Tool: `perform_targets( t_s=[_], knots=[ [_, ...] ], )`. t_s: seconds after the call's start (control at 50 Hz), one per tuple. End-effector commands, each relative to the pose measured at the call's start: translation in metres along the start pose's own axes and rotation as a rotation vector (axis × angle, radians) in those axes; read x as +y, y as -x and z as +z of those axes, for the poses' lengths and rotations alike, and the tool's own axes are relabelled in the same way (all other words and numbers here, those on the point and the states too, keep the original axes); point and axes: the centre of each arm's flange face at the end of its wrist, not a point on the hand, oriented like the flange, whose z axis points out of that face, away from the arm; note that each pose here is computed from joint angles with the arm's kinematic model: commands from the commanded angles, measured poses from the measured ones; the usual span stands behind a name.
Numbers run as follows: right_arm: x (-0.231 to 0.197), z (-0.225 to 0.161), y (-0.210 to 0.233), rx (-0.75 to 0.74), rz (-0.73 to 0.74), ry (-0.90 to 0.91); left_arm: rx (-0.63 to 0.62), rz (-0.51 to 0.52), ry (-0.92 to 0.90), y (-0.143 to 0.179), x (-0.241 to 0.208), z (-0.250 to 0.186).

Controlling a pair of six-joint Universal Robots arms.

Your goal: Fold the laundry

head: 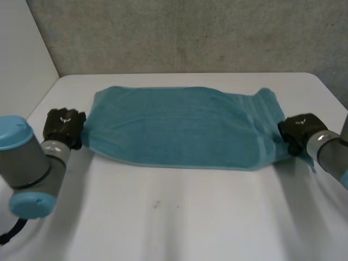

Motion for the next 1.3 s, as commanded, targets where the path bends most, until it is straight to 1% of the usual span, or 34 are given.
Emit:
perform_targets(
  t_s=[0.02, 0.06, 0.08, 0.12, 0.2, 0.3, 0.34, 0.36, 0.38, 0.4, 0.46, 0.48, 0.52, 0.54, 0.58, 0.6, 0.64, 0.66, 0.7, 0.72, 0.76, 0.78, 0.82, 0.96, 1.04, 1.14, 1.22, 1.26, 1.3],
  knots=[
    [0.008, -0.057, -0.014, -0.052, -0.157, 0.168, 0.093, 0.099, 0.23, 0.014, 0.001, -0.062],
    [0.015, -0.083, -0.025, -0.063, -0.241, 0.237, 0.158, 0.172, 0.323, 0.016, 0.0, -0.093],
    [0.015, -0.083, -0.025, -0.063, -0.241, 0.237, 0.159, 0.172, 0.323, 0.016, 0.0, -0.093],
    [0.021, -0.099, -0.028, -0.087, -0.312, 0.278, 0.199, 0.221, 0.355, 0.017, -0.003, -0.112],
    [0.025, -0.102, -0.031, -0.093, -0.358, 0.297, 0.214, 0.251, 0.35, 0.017, -0.006, -0.12],
    [0.025, -0.099, -0.034, -0.085, -0.374, 0.301, 0.202, 0.27, 0.312, 0.021, -0.012, -0.112],
    [0.027, -0.088, -0.036, -0.079, -0.377, 0.296, 0.182, 0.269, 0.283, 0.023, -0.016, -0.104],
    [0.027, -0.088, -0.036, -0.079, -0.377, 0.296, 0.167, 0.271, 0.258, 0.023, -0.017, -0.093],
    [0.027, -0.079, -0.038, -0.068, -0.375, 0.285, 0.161, 0.276, 0.244, 0.02, -0.015, -0.08],
    [0.027, -0.079, -0.038, -0.068, -0.375, 0.285, 0.161, 0.276, 0.243, 0.02, -0.015, -0.08],
    [0.015, -0.048, -0.049, 0.022, -0.321, 0.202, 0.12, 0.277, 0.168, 0.018, -0.018, -0.043],
    [0.015, -0.048, -0.049, 0.022, -0.321, 0.201, 0.12, 0.277, 0.167, 0.018, -0.018, -0.043],
    [0.002, -0.023, -0.044, 0.05, -0.281, 0.12, 0.094, 0.277, 0.12, 0.013, -0.016, -0.013],
    [0.002, -0.023, -0.044, 0.05, -0.281, 0.12, 0.094, 0.277, 0.12, 0.013, -0.016, -0.013],
    [-0.007, 0.005, -0.037, 0.066, -0.261, 0.061, 0.082, 0.281, 0.07, 0.003, -0.018, 0.012],
    [-0.007, 0.005, -0.037, 0.066, -0.261, 0.061, 0.082, 0.281, 0.07, 0.003, -0.018, 0.013],
    [-0.016, 0.027, -0.03, 0.088, -0.279, 0.01, 0.059, 0.279, 0.034, -0.002, -0.016, 0.038],
    [-0.016, 0.027, -0.03, 0.089, -0.279, 0.01, 0.059, 0.279, 0.034, -0.002, -0.016, 0.038],
    [-0.023, 0.051, -0.031, 0.145, -0.287, -0.045, 0.014, 0.28, 0.003, -0.002, -0.016, 0.061],
    [-0.023, 0.051, -0.031, 0.145, -0.287, -0.045, 0.014, 0.28, 0.003, -0.002, -0.016, 0.061],
    [-0.023, 0.072, -0.03, 0.192, -0.301, -0.081, -0.013, 0.278, -0.023, -0.003, -0.015, 0.078],
    [-0.023, 0.072, -0.03, 0.193, -0.301, -0.081, -0.013, 0.278, -0.023, -0.003, -0.015, 0.078],
    [-0.022, 0.088, -0.028, 0.218, -0.307, -0.105, -0.012, 0.279, -0.035, -0.006, -0.011, 0.088],
    [-0.017, 0.112, -0.013, 0.208, -0.317, -0.128, -0.03, 0.279, -0.081, -0.013, -0.011, 0.107],
    [-0.013, 0.127, -0.013, 0.247, -0.316, -0.114, -0.051, 0.293, -0.102, -0.015, -0.009, 0.119],
    [-0.011, 0.131, -0.01, 0.261, -0.312, -0.105, -0.037, 0.361, -0.094, -0.025, 0.003, 0.123],
    [-0.013, 0.13, -0.013, 0.28, -0.299, -0.102, -0.03, 0.383, -0.106, -0.032, 0.004, 0.121],
    [-0.015, 0.129, -0.012, 0.288, -0.286, -0.105, -0.029, 0.388, -0.125, -0.037, 0.002, 0.118],
    [-0.023, 0.124, -0.019, 0.314, -0.228, -0.134, -0.066, 0.391, -0.2, -0.038, -0.013, 0.114]
  ],
)
